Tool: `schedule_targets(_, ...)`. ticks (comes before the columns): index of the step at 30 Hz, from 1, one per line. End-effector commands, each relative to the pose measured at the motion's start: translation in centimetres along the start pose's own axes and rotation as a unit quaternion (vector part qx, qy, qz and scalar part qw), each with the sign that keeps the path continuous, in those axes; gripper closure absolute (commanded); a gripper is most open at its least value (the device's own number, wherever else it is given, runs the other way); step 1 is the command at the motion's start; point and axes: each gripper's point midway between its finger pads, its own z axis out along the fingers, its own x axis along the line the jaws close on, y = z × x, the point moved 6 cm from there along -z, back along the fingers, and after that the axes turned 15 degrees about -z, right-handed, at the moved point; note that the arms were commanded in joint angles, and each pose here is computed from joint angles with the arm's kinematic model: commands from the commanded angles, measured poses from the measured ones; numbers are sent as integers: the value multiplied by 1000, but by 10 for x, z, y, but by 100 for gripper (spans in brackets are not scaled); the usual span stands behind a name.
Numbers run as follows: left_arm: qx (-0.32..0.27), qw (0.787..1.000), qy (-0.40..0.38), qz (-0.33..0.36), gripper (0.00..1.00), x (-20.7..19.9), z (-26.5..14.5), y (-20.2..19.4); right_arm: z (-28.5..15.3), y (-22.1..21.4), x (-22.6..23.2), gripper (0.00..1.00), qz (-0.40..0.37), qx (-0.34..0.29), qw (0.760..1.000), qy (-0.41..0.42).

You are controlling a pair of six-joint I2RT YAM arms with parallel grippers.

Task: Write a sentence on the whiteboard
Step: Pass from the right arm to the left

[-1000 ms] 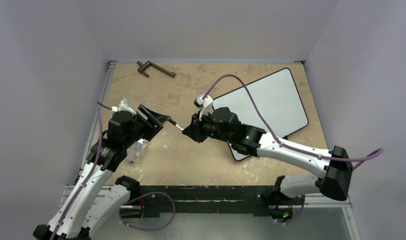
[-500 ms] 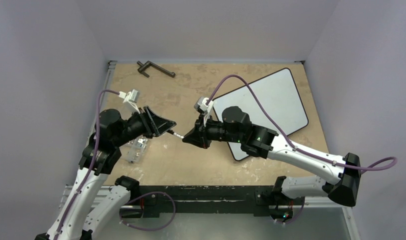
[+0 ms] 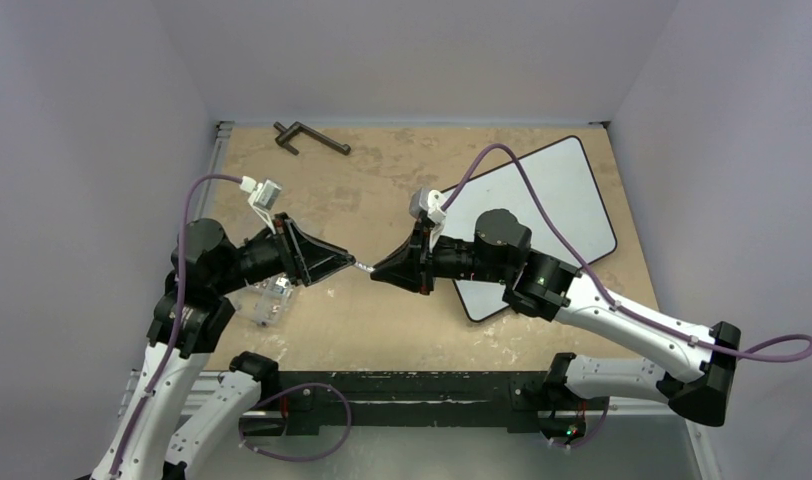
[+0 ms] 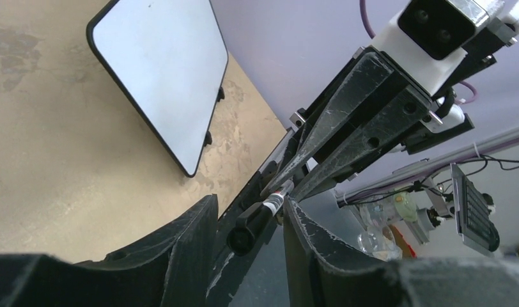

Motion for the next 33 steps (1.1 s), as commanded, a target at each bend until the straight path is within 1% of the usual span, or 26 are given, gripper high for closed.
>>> schedule_targets(1, 15, 998, -63, 26, 63, -22, -3, 3, -2, 10, 2, 100, -30, -27, 999, 19)
schedule_targets(5, 18, 997, -67, 26, 70, -24, -3, 3, -3, 11, 2, 100, -32, -28, 999, 24)
schedule_targets(8, 20, 997, -65, 24, 79, -24, -3, 3, -4, 12, 1, 100, -35, -31, 999, 19)
schedule_targets(11, 21, 998, -60, 25, 81, -23, -4, 3, -6, 13, 0, 100, -36, -34, 999, 15)
schedule_targets(12, 20, 998, -57, 26, 83, -23, -4, 2, -6, 14, -1, 100, -36, -35, 999, 14)
schedule_targets(13, 18, 998, -54, 26, 88, -23, -5, 2, -6, 14, -1, 100, -37, -35, 999, 13)
schedule_targets(15, 16, 998, -48, 23, 100, -22, -5, 3, -6, 14, -1, 100, -36, -36, 999, 13)
schedule_targets(17, 5, 999, -42, 14, 100, -20, -4, 5, -6, 15, -2, 100, -32, -38, 999, 7)
schedule_targets(18, -6, 999, -41, 7, 100, -19, -3, 6, -6, 16, -2, 89, -27, -40, 999, 3)
schedule_targets(19, -18, 999, -48, -2, 100, -20, -2, 8, -6, 17, -3, 62, -19, -44, 999, -1)
schedule_targets(20, -30, 998, -52, -9, 100, -20, -1, 10, -7, 21, -2, 45, -14, -54, 998, -3)
schedule_targets(21, -41, 997, -59, -16, 100, -21, 0, 12, -7, 23, -2, 32, -2, -65, 998, -5)
schedule_targets(22, -50, 997, -62, -24, 100, -21, 1, 14, -7, 27, -1, 24, 14, -80, 997, -7)
schedule_targets(23, -61, 995, -66, -31, 100, -22, 2, 16, -6, 29, 0, 19, 31, -93, 995, -7)
schedule_targets(25, -81, 993, -78, -43, 100, -25, 4, 22, -1, 32, 2, 14, 64, -114, 991, 1)
schedule_targets(28, -101, 988, -105, -56, 100, -32, 6, 30, 1, 37, 1, 14, 100, -143, 985, -2)
schedule_targets(31, -120, 983, -122, -62, 100, -37, 6, 36, -3, 50, 3, 20, 107, -178, 978, 0)
schedule_targets(33, -131, 981, -129, -68, 100, -38, 6, 39, -5, 60, 2, 29, 109, -190, 976, -4)
